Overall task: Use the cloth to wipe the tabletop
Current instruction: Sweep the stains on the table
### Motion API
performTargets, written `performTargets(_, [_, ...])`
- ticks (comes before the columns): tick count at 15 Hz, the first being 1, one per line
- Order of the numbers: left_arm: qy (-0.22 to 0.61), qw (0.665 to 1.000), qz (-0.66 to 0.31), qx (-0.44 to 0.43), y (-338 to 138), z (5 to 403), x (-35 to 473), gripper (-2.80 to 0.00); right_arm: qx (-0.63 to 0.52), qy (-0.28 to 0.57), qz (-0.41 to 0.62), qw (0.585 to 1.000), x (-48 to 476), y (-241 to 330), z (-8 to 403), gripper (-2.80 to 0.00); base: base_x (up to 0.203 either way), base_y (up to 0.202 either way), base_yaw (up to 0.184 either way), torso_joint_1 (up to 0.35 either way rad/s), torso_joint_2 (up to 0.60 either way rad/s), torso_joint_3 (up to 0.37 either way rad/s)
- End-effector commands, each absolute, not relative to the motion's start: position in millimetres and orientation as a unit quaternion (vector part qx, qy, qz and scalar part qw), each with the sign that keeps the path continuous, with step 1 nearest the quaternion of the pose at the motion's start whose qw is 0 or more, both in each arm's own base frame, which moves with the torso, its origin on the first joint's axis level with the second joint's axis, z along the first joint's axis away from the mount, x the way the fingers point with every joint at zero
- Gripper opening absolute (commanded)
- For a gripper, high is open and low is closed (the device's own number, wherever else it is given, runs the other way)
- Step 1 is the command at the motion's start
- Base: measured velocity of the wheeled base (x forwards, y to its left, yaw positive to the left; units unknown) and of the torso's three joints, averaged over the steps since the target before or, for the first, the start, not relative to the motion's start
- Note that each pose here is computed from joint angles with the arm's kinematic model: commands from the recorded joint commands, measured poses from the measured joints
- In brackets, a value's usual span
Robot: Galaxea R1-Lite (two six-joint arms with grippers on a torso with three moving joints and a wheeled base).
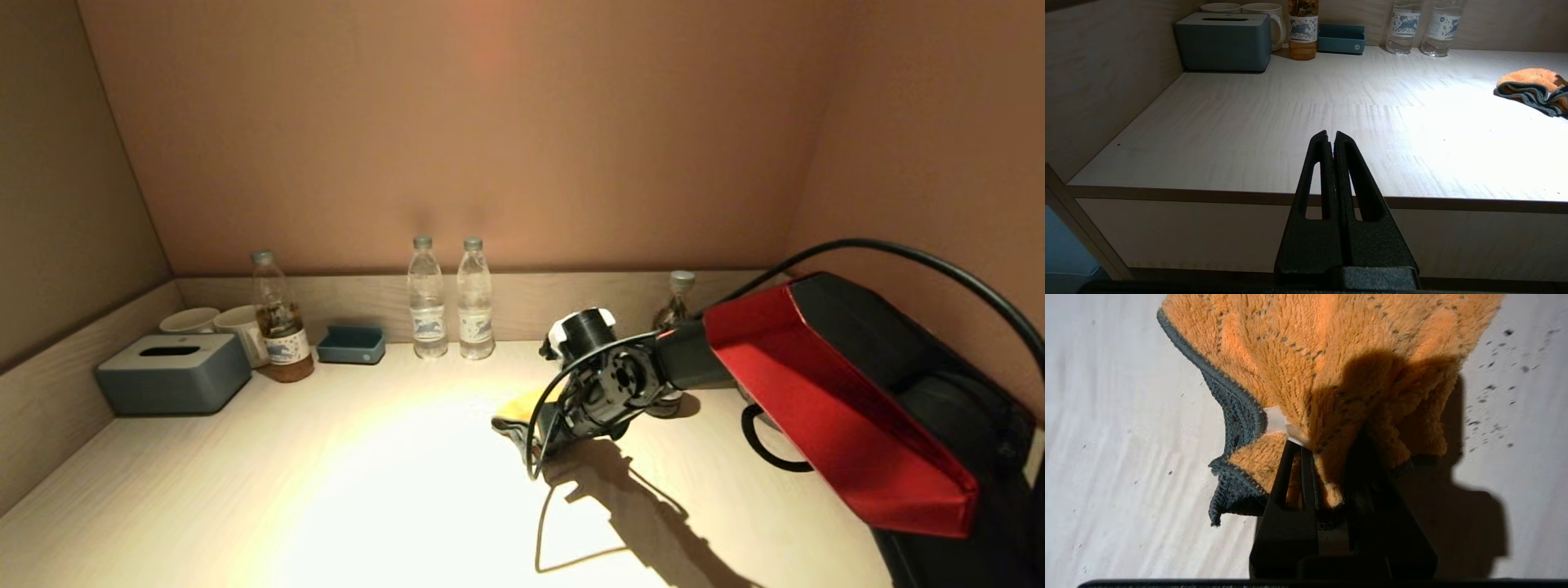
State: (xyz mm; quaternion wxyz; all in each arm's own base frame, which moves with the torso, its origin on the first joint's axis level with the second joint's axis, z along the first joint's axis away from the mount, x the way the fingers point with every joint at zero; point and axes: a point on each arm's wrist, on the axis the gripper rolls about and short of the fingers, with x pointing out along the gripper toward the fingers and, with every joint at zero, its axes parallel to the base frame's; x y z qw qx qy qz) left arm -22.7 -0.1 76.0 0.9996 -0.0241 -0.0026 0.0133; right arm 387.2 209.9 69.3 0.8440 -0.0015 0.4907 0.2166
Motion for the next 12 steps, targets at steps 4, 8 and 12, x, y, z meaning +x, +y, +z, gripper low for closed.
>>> performTargets(4, [-0.003, 1.0, 0.014, -0.025, -0.1, 76.1, -22.7, -2.8, -0.022, 0.452, 0.291, 0.843, 327.6, 243.6, 99.7, -2.8, 0.0, 0.0, 0.0, 0.0, 0.0, 0.0])
performTargets(8, [-0.003, 1.0, 0.014, -0.025, -0.1, 76.1, -22.7, -2.8, -0.049, 0.441, 0.352, 0.824, 277.0, 274.4, 115.8, -2.8, 0.0, 0.0, 0.0, 0.0, 0.0, 0.0])
performTargets(12, [-0.003, 1.0, 0.014, -0.025, -0.1, 76.1, -22.7, -2.8, -0.052, 0.431, 0.378, 0.818, 258.1, 290.0, 125.4, -2.8, 0.0, 0.0, 0.0, 0.0, 0.0, 0.0])
